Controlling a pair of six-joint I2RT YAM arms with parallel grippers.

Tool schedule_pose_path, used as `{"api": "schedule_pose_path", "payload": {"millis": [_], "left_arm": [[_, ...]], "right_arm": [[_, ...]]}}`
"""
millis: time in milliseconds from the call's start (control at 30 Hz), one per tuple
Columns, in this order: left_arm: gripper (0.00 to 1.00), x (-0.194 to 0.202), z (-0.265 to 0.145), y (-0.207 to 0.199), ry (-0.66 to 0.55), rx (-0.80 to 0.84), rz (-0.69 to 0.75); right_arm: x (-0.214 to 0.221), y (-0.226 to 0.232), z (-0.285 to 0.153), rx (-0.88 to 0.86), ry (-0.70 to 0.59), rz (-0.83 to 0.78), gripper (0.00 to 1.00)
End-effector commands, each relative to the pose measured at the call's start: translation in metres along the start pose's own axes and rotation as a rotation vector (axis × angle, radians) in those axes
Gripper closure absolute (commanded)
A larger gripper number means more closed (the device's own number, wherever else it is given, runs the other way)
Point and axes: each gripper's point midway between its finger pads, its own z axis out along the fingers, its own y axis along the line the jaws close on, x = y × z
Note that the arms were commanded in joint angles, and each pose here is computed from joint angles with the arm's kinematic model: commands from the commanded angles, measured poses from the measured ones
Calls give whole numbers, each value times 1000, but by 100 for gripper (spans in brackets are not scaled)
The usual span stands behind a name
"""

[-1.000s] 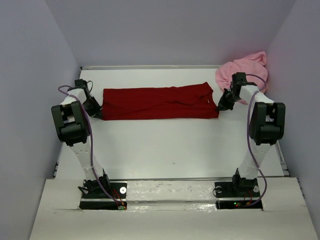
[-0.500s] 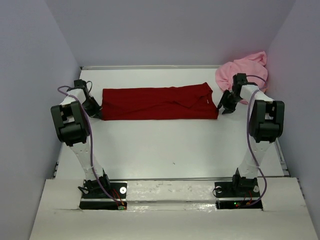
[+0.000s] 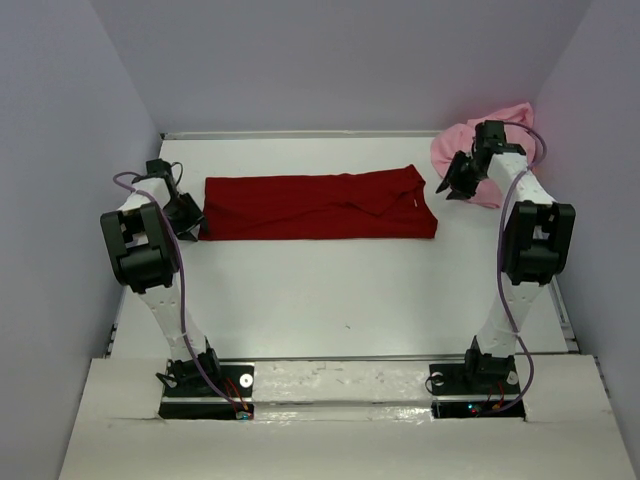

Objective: Fold and stack the t-shirts
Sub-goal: Fold the other side of the tshirt into a rectangle

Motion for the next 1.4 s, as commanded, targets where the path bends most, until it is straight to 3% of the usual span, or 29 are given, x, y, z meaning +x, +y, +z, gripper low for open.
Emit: {"api": "schedule_pose_path", "payload": {"millis": [0, 267, 367, 500, 1067, 1367], "left_arm": [[46, -4, -23, 1, -45, 1, 4], [46, -45, -124, -79, -331, 295, 88], [46, -44, -154, -118, -378, 437, 149], [46, -12, -154, -165, -281, 608, 214], [46, 120, -88, -264, 48, 738, 471], [46, 159, -73, -298, 113, 747, 552]], "right_arm": [[-15, 28, -18, -114, -14, 23, 57], [11, 73, -12, -224, 59, 0, 57], [26, 97, -10, -260, 87, -28, 57], [53, 128, -2, -284, 134, -81, 57], [97, 157, 26, -286, 214, -102, 56], [112, 152, 51, -234, 227, -114, 56]]}}
